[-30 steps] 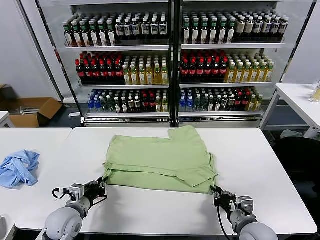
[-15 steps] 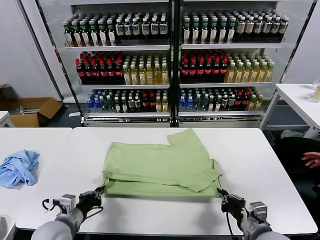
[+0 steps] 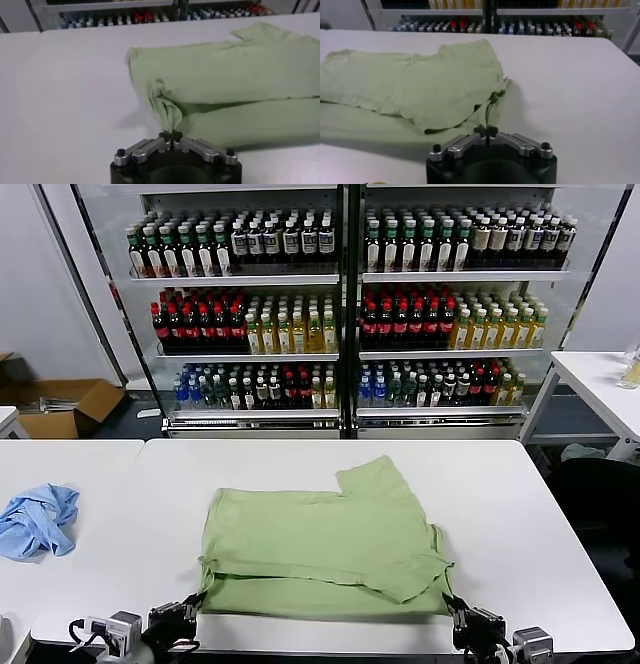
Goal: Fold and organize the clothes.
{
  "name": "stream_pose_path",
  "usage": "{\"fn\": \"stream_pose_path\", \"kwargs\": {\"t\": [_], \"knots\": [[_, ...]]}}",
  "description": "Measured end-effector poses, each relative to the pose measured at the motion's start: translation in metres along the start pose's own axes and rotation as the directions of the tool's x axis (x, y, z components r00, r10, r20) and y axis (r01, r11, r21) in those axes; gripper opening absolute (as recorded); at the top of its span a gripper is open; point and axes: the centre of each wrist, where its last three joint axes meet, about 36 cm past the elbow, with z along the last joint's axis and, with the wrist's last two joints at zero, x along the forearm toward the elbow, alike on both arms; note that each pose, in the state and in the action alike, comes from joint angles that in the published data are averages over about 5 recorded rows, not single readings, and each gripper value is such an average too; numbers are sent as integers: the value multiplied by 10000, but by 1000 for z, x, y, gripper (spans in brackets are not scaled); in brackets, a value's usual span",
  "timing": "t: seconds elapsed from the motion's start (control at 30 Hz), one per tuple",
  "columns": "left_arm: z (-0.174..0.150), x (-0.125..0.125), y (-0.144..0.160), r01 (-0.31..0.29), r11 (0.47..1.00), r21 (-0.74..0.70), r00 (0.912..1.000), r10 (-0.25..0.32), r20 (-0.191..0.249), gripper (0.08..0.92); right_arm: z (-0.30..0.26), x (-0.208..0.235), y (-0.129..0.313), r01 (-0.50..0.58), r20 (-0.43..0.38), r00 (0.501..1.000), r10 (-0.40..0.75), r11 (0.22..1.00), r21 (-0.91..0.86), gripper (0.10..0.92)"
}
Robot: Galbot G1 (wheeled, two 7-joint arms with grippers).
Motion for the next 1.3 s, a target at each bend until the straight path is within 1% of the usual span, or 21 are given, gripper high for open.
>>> {"fn": "stream_pose_path", "kwargs": {"t": [0.1, 0.17, 0.3, 0.4, 0.5, 0.6, 0.67, 0.73, 0.8, 0.9, 1.13, 1.3], "knots": [[-1, 6, -1, 59, 9999, -129, 10000, -58, 44, 211, -4, 3, -1, -69, 135, 9999, 67, 9998, 207, 274], [-4, 10, -1, 99, 9997, -210, 9998, -96, 160, 263, -9, 6, -1, -81, 271, 9996, 72, 9994, 331, 335], [-15, 18, 0, 135, 9991, -396, 9985, -113, 532, 384, -19, 7, -2, -38, 627, 9980, 5, 9986, 520, 448], [-23, 18, 2, 60, 9989, -466, 9959, -18, 903, 470, -29, 3, -3, -8, 995, 9950, -49, 9984, 571, 534], [-31, 14, 6, 40, 9988, -484, 9892, 32, 1469, 557, -41, -9, -6, -46, 1433, 9897, -27, 9987, 502, 621], [-39, 6, 13, 92, 9988, -471, 9784, 7, 2068, 644, -53, -29, -12, -143, 1817, 9833, 73, 9992, 373, 708], [-43, -2, 18, 110, 9989, -451, 9719, -1, 2353, 696, -60, -46, -15, -198, 2022, 9792, 140, 9994, 267, 765], [-47, -11, 24, 129, 9989, -441, 9669, -12, 2553, 755, -69, -65, -17, -236, 2190, 9755, 196, 9996, 155, 802], [-52, -22, 31, 175, 9989, -440, 9630, -50, 2695, 796, -78, -84, -19, -260, 2325, 9723, 241, 9996, 52, 816], [-60, -42, 45, 283, 9988, -396, 9600, -161, 2796, 819, -93, -115, -21, -268, 2453, 9691, 278, 9996, -73, 822], [-79, -94, 74, 321, 9994, -105, 9606, -279, 2766, 823, -126, -189, -18, -135, 2381, 9711, 185, 9996, -228, 823], [-91, -127, 86, 187, 9998, 47, 9619, -193, 2727, 823, -149, -239, -15, -62, 2144, 9767, 125, 9995, -301, 823]]}}
